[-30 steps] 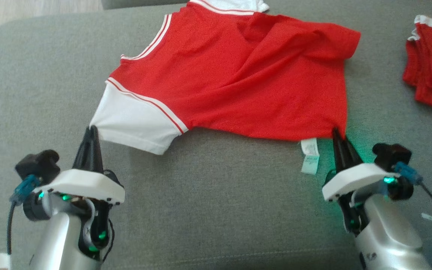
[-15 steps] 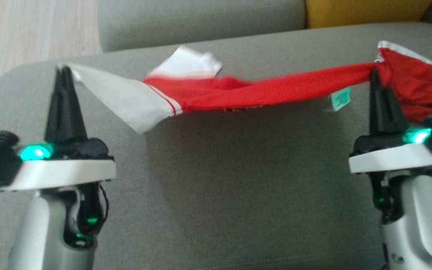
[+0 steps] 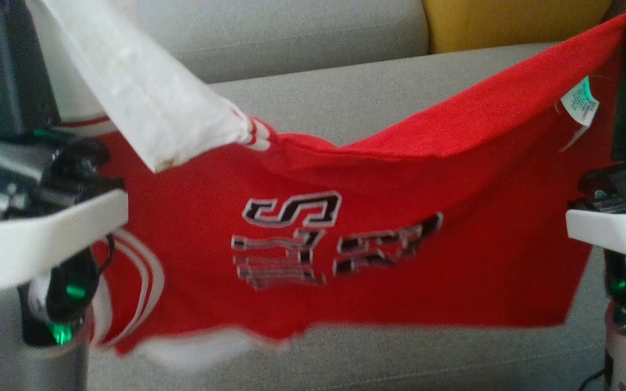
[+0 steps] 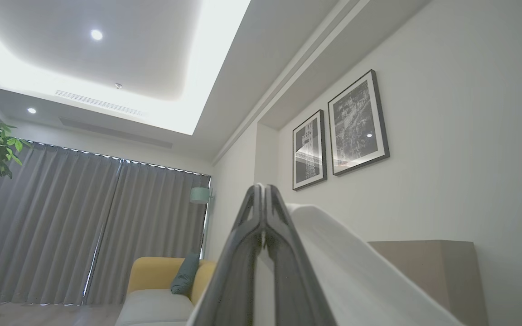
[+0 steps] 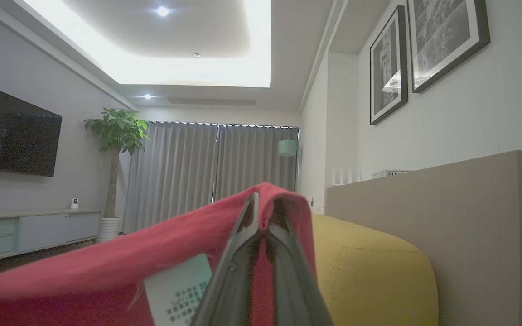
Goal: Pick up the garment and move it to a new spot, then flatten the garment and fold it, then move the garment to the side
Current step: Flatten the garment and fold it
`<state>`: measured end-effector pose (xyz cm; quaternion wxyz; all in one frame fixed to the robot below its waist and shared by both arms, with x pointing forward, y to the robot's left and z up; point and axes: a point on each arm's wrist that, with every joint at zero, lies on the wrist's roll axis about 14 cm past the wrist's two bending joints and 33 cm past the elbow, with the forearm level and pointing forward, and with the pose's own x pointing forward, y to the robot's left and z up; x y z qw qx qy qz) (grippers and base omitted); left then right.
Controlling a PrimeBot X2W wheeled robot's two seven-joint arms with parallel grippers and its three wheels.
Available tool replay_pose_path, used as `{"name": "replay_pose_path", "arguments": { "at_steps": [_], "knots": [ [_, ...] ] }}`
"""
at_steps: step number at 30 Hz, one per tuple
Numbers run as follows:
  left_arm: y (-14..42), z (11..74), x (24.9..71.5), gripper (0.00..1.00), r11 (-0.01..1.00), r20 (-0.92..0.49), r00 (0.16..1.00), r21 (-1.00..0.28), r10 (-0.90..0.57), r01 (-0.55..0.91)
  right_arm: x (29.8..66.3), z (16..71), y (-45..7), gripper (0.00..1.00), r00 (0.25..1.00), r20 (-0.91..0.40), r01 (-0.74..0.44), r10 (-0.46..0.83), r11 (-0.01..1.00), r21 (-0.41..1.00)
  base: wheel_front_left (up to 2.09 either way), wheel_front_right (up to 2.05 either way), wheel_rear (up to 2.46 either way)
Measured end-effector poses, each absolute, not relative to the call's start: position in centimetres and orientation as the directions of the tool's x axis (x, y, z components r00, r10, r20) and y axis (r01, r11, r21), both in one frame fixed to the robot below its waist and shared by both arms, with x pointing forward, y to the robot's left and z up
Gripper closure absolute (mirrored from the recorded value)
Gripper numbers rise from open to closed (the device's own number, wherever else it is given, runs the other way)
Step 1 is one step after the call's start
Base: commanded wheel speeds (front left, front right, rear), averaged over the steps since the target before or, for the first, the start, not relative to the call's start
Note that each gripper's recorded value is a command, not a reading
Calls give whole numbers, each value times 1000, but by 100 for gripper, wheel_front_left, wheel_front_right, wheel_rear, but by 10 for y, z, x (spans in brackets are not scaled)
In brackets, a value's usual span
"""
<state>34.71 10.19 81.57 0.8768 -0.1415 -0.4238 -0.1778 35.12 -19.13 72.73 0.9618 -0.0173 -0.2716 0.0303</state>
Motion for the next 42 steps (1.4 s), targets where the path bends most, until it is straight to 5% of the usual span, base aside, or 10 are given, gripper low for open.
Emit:
{"name": "replay_pose_path", "arguments": {
  "at_steps": [10,26,31,42],
  "knots": [
    [93,778,451,100,909,641,720,-82,-267,409,431,688,-177,100,918,376,-137,128,991,-3,0,0,0],
    [75,785,603,100,946,635,725,31,-268,322,630,662,-167,100,943,301,-92,140,982,-167,0,0,0],
    [78,754,630,100,953,584,768,37,-263,299,661,617,-162,100,966,224,-91,129,981,-173,0,0,0],
    [104,561,655,100,967,211,953,-82,-219,240,670,456,-143,100,983,-114,-157,144,981,-113,0,0,0]
  ]
}}
